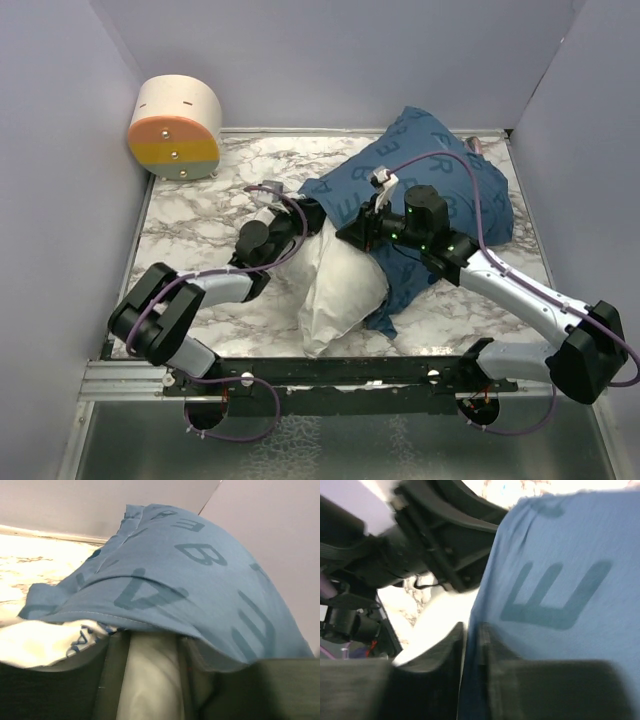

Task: Put the pillow into the pillowcase
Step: Stuff the pillow into the pillowcase.

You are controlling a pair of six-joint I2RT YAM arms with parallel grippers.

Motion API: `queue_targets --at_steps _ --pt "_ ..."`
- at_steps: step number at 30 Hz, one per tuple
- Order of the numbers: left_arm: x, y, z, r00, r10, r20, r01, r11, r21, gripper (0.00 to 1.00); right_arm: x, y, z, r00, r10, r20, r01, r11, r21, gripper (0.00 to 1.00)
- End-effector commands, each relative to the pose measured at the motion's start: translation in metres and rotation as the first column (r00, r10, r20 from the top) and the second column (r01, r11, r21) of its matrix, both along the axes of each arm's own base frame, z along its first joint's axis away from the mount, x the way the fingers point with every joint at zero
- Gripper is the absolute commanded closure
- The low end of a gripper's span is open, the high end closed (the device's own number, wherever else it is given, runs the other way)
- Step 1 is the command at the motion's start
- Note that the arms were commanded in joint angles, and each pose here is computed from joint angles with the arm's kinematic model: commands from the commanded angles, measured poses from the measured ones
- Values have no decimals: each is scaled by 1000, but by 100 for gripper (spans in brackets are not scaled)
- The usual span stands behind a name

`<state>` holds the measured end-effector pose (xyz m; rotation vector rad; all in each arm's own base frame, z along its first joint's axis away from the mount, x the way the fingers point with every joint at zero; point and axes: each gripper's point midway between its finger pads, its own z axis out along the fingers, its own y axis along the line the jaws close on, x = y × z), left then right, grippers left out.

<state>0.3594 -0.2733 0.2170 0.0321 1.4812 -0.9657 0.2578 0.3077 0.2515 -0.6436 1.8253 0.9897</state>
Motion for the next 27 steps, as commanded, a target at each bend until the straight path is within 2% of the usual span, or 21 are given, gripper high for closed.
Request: queue_targets --at_steps 1,3,6,10,13,19,22,24,26,27 --pt "-18 36 -8 998 50 26 -53 990 133 42 -16 -6 -47 987 43 -155 -53 997 -61 66" --pt "-32 53 -18 996 79 -40 -67 968 240 31 -12 -5 -34 992 61 -110 -67 997 -49 50" --pt "-59 72 -13 991 83 -105 -42 939 340 28 -6 -2 -4 995 98 -30 -99 995 -24 36" --pt "-106 90 6 982 45 -186 21 941 339 23 -13 0 46 984 158 79 -161 987 28 22" --pt "-146 91 21 972 -56 -229 117 957 264 23 -24 -4 75 973 174 149 -185 981 62 13" --pt "-194 59 16 876 -332 -351 380 922 76 19 -35 -24 83 978 113 175 -129 989 78 12" --pt "-206 53 31 857 -403 -322 427 904 5 15 -38 -32 67 988 85 126 -94 993 71 12" --pt "-218 46 42 818 -479 -319 483 872 -72 3 -39 -38 55 994 60 87 -65 996 56 12" --pt "-225 41 36 786 -504 -359 507 857 -93 1 -38 -46 44 998 23 63 -26 999 42 13" --pt "-224 41 30 790 -483 -377 490 868 -84 1 -38 -49 39 998 6 55 -8 999 34 13"
